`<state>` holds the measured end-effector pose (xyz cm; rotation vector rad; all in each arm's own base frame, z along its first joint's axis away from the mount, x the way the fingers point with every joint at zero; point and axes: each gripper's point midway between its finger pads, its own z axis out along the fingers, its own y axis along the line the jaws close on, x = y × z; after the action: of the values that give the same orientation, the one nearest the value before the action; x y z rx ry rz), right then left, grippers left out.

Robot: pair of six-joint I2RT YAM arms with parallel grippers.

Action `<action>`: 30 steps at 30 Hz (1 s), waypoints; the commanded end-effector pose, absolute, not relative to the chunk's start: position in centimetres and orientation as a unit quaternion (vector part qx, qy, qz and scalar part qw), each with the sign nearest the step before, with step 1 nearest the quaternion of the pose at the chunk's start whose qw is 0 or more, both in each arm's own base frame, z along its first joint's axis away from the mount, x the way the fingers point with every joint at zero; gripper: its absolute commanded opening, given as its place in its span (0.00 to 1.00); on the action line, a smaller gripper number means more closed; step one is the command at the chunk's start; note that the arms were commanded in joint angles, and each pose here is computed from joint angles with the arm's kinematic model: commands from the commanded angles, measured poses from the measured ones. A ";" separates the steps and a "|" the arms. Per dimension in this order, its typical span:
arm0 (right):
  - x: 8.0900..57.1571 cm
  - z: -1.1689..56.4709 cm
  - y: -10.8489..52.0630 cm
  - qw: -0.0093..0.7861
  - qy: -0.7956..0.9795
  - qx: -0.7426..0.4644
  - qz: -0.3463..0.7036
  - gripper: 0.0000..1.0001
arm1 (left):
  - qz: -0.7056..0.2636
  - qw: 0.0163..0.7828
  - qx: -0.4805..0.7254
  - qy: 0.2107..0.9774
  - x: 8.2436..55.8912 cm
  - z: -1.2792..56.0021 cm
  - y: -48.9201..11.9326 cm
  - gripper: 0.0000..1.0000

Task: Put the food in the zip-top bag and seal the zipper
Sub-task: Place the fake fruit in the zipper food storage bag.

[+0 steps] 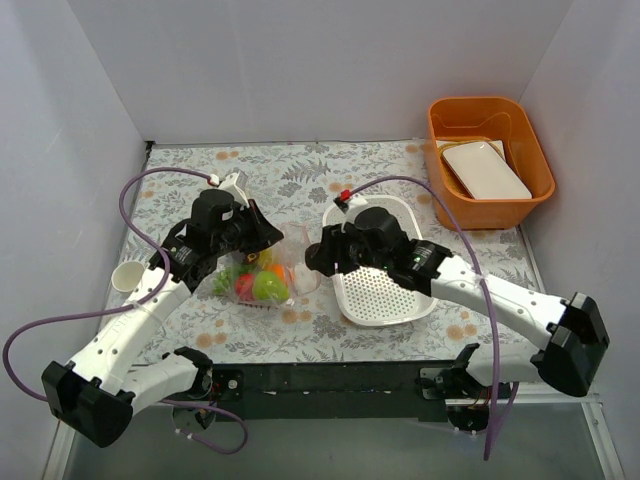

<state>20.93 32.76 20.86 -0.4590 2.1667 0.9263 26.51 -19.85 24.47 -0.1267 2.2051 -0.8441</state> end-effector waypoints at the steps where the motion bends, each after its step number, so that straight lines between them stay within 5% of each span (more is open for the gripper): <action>1: 20.8 23.4 36.8 0.375 0.811 -0.215 0.394 0.43 | -0.345 0.393 -0.038 0.851 26.0 25.8 -20.0 0.00; 13: 22.4 21.9 39.6 0.371 0.825 -0.244 0.351 0.46 | -0.340 0.400 -0.038 0.850 25.8 26.4 -19.6 0.00; 23: 23.7 21.6 40.0 0.378 0.833 -0.241 0.324 0.82 | -0.336 0.414 -0.043 0.845 25.7 27.5 -19.1 0.00; 30: 24.3 22.0 37.3 0.405 0.843 -0.206 0.289 0.86 | -0.330 0.415 -0.043 0.847 25.8 27.6 -18.9 0.00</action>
<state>23.37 38.79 19.12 -0.6102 2.1942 0.7706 25.86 -19.19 25.13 -0.1294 2.1918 -0.8289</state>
